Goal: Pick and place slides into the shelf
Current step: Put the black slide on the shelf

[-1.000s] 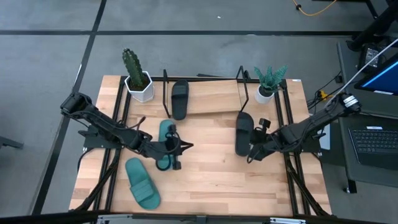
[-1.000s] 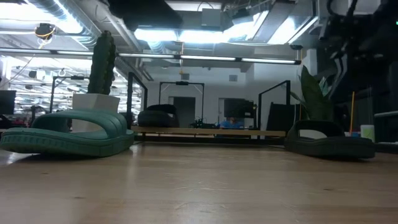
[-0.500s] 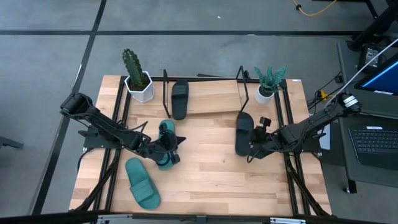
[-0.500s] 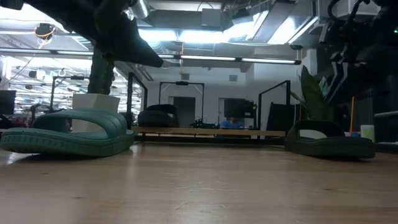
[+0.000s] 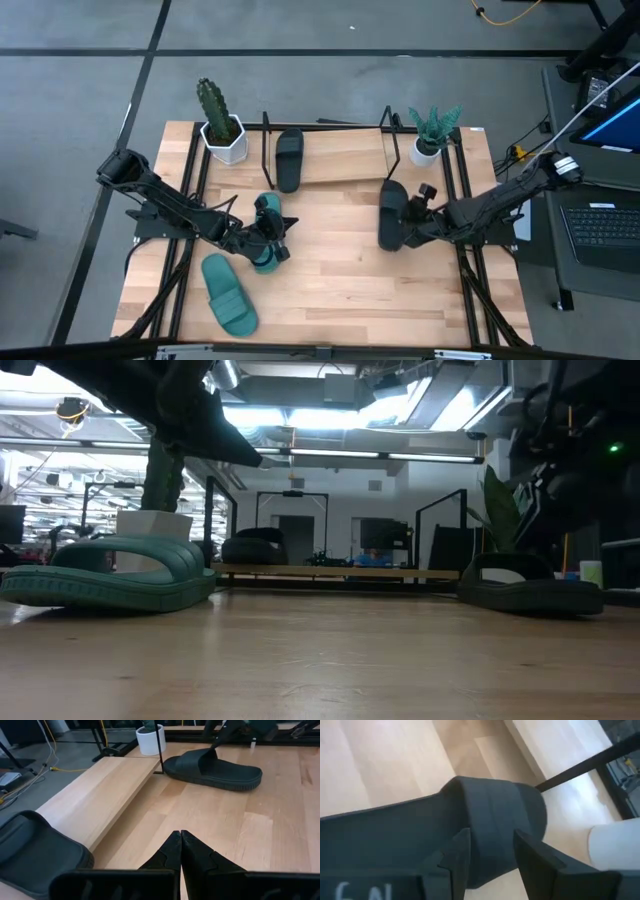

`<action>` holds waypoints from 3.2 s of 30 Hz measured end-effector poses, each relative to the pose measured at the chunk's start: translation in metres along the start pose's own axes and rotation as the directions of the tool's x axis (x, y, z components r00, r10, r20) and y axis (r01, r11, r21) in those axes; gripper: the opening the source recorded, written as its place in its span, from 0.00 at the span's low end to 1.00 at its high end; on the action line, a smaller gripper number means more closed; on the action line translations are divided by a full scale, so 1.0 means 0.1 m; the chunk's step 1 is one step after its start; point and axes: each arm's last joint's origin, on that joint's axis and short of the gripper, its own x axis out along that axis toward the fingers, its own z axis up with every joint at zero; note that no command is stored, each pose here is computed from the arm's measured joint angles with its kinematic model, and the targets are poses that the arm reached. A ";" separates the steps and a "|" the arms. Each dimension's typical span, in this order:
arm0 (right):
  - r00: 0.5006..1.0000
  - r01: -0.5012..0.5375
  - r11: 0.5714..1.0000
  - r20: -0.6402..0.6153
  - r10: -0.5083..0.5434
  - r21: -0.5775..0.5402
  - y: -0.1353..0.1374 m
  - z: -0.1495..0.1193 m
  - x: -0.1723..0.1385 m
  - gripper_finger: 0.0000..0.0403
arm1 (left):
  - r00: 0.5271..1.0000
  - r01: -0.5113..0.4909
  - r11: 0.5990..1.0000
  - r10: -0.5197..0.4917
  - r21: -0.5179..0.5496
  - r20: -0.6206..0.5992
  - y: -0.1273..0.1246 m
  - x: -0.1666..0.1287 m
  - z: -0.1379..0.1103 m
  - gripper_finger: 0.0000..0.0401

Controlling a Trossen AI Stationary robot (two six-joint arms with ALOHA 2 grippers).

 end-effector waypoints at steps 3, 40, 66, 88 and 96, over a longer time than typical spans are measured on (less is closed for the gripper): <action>1.000 -0.013 1.000 -0.012 0.013 -0.007 -0.02 0.02 0.03 0.38 | 1.000 0.000 1.000 0.000 -0.001 0.000 0.00 0.00 0.00 0.00; 0.997 -0.033 0.998 -0.065 0.030 -0.057 0.00 0.10 0.23 0.07 | 1.000 0.000 1.000 0.000 0.002 0.005 0.00 0.00 0.01 0.01; 0.942 -0.059 0.961 0.303 0.143 -0.270 -0.08 1.16 -0.24 0.03 | 1.000 -0.001 1.000 0.001 0.002 0.005 0.00 0.00 0.01 0.00; 0.913 0.053 0.969 0.405 0.051 -0.240 -0.51 1.58 0.50 0.03 | 0.999 -0.032 0.999 0.031 0.035 0.034 0.04 0.05 0.06 0.00; 0.931 0.068 0.970 0.366 0.022 -0.232 -0.57 1.58 1.07 0.03 | 0.998 -0.021 1.000 0.021 0.003 0.058 0.03 0.05 0.09 0.00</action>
